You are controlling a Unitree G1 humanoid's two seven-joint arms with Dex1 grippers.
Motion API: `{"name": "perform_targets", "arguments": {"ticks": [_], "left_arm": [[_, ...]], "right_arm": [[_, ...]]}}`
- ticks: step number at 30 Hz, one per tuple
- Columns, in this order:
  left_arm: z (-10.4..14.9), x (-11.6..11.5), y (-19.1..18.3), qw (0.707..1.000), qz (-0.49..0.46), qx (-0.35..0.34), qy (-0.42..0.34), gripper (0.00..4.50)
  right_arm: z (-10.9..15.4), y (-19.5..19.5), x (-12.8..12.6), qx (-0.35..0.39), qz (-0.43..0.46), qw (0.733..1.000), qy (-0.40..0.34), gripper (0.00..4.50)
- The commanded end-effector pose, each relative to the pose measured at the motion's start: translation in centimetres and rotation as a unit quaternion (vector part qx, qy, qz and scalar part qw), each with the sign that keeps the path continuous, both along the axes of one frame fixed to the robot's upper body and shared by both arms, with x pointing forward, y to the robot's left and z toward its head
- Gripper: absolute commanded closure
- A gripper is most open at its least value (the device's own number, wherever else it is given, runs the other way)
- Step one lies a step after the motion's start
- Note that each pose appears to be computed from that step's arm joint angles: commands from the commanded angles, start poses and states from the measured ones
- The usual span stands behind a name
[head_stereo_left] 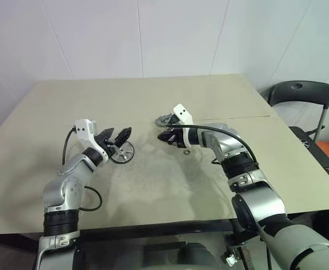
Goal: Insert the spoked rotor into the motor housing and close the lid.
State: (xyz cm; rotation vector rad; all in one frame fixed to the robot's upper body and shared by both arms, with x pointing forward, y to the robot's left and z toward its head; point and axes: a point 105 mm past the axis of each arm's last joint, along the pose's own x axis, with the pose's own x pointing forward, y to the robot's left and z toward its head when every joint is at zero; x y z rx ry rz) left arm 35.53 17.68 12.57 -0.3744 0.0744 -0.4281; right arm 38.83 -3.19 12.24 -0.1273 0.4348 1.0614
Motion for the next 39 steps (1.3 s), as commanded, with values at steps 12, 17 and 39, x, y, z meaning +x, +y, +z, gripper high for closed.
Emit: {"name": "perform_targets", "arguments": {"ticks": [12, 17, 39], "left_arm": [[1.4, 0.3, -0.1, 1.000, 0.000, 0.004, -0.026, 0.00], [1.2, 0.3, -0.5, 1.000, -0.001, 0.000, -0.025, 0.00], [0.8, -0.9, 0.2, 0.999, 0.027, -0.004, -0.021, 0.00]], "right_arm": [[2.7, -1.8, -0.2, -0.144, 0.147, 0.963, -0.173, 2.55], [2.8, -2.3, 2.1, -0.200, 0.140, 0.949, -0.198, 2.55], [-2.1, -4.5, 4.2, -0.268, 0.054, 0.953, -0.133, 2.55]]}}
